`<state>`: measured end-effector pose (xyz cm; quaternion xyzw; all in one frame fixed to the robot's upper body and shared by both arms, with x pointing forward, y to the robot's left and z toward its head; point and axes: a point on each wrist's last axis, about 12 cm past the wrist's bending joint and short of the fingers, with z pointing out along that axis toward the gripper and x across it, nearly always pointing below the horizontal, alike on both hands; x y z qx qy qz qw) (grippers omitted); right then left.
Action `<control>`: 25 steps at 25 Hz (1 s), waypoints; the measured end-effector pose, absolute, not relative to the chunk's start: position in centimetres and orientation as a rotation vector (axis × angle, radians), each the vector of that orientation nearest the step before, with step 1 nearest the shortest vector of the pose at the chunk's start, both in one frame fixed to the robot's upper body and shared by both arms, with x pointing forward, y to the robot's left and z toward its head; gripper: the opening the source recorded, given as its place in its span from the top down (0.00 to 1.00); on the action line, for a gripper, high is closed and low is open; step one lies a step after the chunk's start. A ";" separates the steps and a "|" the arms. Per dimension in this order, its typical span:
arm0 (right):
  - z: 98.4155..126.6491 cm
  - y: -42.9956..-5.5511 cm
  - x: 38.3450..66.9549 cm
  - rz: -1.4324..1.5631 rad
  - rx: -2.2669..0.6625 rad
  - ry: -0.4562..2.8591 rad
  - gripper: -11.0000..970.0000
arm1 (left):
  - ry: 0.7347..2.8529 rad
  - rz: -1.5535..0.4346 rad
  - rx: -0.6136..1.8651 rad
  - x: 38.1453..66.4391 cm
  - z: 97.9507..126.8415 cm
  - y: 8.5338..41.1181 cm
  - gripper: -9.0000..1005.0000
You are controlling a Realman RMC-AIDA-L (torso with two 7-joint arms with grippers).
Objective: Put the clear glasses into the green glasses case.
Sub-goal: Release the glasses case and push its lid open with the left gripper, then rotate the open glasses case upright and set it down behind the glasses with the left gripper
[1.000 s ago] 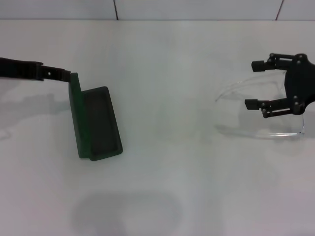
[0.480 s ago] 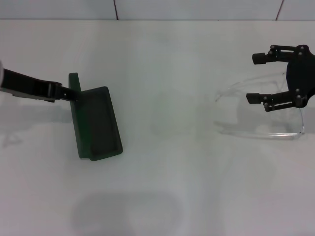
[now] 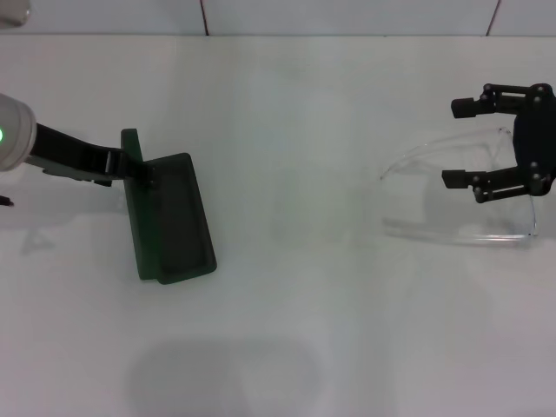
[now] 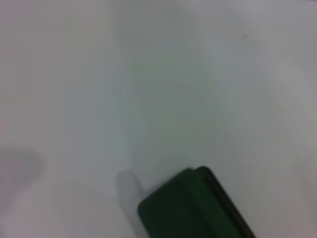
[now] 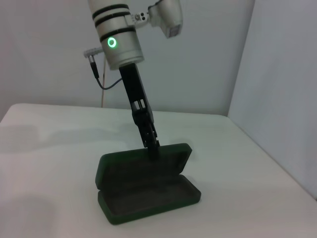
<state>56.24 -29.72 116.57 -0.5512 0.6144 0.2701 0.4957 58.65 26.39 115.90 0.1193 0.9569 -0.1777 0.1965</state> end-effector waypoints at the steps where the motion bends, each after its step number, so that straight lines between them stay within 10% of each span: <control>1: 116.6 -29.8 56.2 0.657 -1.333 1.486 0.09 | 2.684 -0.487 0.326 58.7 115.9 26.4 0.33; 13: 117.3 -30.5 55.6 0.675 -1.302 1.449 0.09 | 2.708 -0.447 0.429 58.3 115.9 25.5 0.38; 25: 116.8 -30.9 54.9 0.684 -1.264 1.449 0.09 | 2.671 -0.397 0.662 57.4 117.5 23.8 0.78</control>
